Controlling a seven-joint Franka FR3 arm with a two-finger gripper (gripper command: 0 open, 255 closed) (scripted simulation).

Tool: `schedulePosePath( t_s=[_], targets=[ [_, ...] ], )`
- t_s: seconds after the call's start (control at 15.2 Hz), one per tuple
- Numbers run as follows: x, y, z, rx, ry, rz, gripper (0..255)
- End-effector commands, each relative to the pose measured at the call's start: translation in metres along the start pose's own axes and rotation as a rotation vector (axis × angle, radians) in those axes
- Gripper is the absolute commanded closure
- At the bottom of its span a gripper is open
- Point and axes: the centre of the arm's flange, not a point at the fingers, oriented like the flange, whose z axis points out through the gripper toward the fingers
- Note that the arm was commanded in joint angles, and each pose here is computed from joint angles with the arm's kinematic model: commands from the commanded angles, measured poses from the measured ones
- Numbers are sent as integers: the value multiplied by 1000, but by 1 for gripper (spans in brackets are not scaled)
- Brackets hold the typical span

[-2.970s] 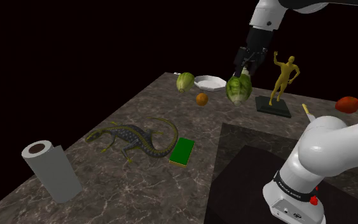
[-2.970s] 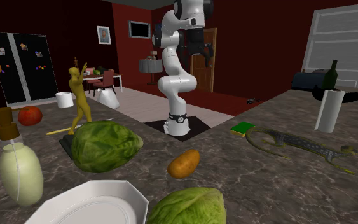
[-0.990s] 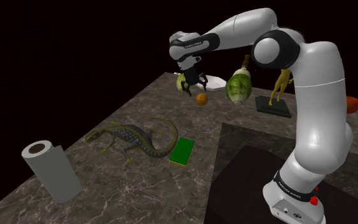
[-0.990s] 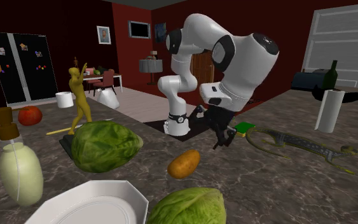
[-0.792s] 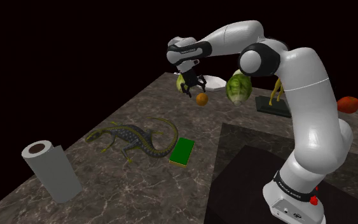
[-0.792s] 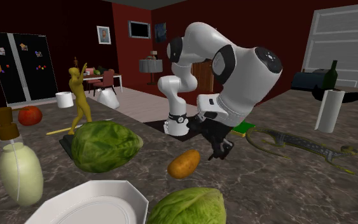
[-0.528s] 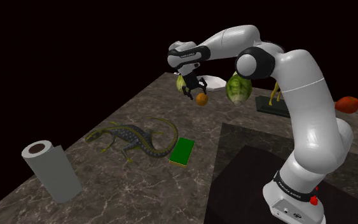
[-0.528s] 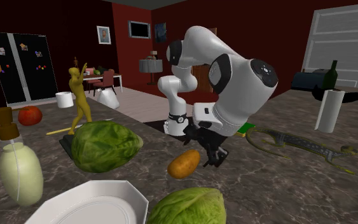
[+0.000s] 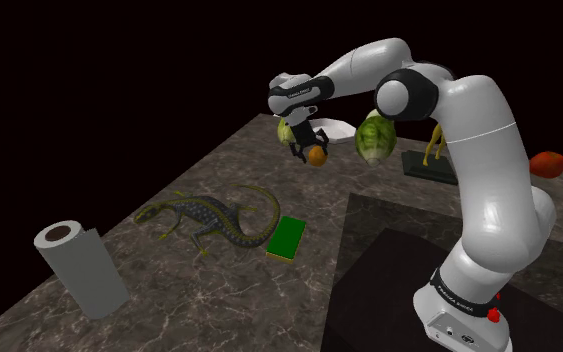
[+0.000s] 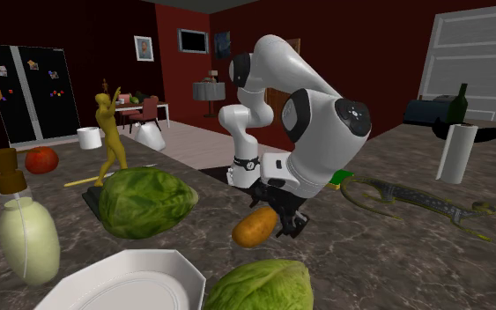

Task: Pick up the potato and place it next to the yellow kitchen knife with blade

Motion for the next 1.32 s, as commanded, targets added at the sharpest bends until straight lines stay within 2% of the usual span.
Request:
schedulePosePath(
  t_s=[0.0, 0.2, 0.26, 0.86, 1.25],
  targets=[
    [0, 0, 0, 0, 0, 0, 0],
    [0, 0, 0, 0, 0, 0, 0],
    [0, 0, 0, 0, 0, 0, 255],
    [0, 0, 0, 0, 0, 0, 255],
    [-3, 17, -26, 0, 0, 0, 255]
  ],
)
